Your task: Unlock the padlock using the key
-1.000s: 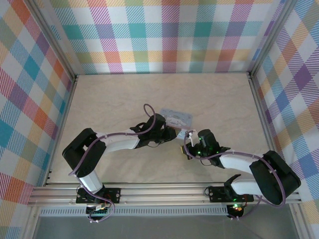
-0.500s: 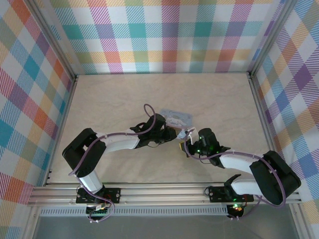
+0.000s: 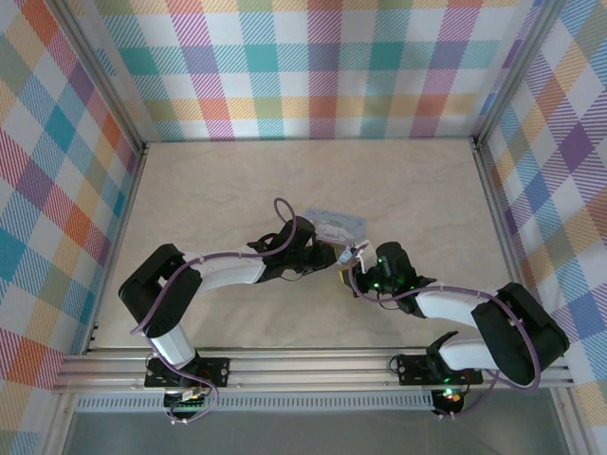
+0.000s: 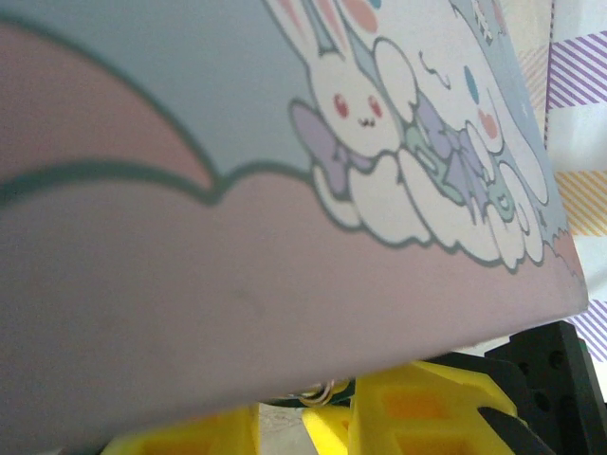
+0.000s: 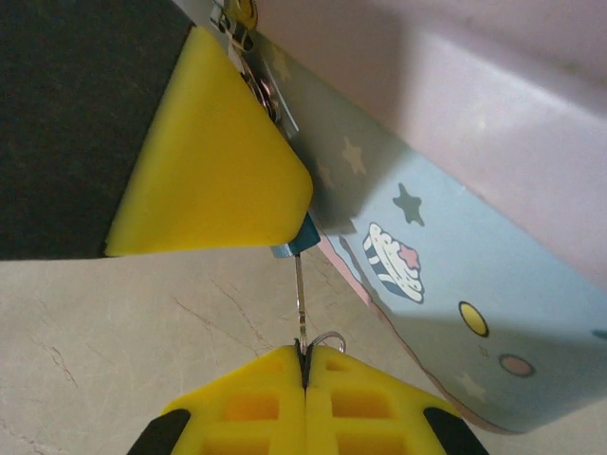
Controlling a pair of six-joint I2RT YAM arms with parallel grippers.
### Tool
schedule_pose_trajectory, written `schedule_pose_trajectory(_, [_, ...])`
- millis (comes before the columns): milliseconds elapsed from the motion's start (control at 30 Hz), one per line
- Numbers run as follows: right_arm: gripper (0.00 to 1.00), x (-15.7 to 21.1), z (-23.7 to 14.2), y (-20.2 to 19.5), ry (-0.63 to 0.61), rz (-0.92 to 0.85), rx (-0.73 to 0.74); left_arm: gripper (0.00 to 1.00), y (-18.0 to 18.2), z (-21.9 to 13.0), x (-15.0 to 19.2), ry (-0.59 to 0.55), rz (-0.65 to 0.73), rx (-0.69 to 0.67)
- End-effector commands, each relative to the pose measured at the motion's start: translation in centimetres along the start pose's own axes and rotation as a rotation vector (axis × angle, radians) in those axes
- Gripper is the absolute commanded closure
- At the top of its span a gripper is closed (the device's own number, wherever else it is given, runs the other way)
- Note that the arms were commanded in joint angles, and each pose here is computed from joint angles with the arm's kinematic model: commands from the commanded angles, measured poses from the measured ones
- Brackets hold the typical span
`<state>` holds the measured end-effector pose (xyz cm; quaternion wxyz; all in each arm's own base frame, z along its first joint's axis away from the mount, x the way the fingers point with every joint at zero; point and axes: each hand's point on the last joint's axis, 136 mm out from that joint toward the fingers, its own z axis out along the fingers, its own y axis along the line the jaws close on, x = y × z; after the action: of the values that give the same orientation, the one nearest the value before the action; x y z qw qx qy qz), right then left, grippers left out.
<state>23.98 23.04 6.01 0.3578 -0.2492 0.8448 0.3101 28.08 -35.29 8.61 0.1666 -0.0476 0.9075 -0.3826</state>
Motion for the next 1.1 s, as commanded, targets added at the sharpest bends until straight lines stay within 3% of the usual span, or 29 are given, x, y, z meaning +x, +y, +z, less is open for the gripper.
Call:
schedule_pose_trajectory(0, [1.00, -1.9, 0.1, 0.4, -0.056, -0.055, -0.018, 0.78, -1.3, -0.9, -0.7, -0.013, 0.002, 0.041])
schedule_pose_trajectory(1067, [1.00, -3.3, 0.9, -0.4, -0.120, -0.269, 0.020, 0.78, -1.6, -0.8, -0.1, 0.032, 0.007, 0.049])
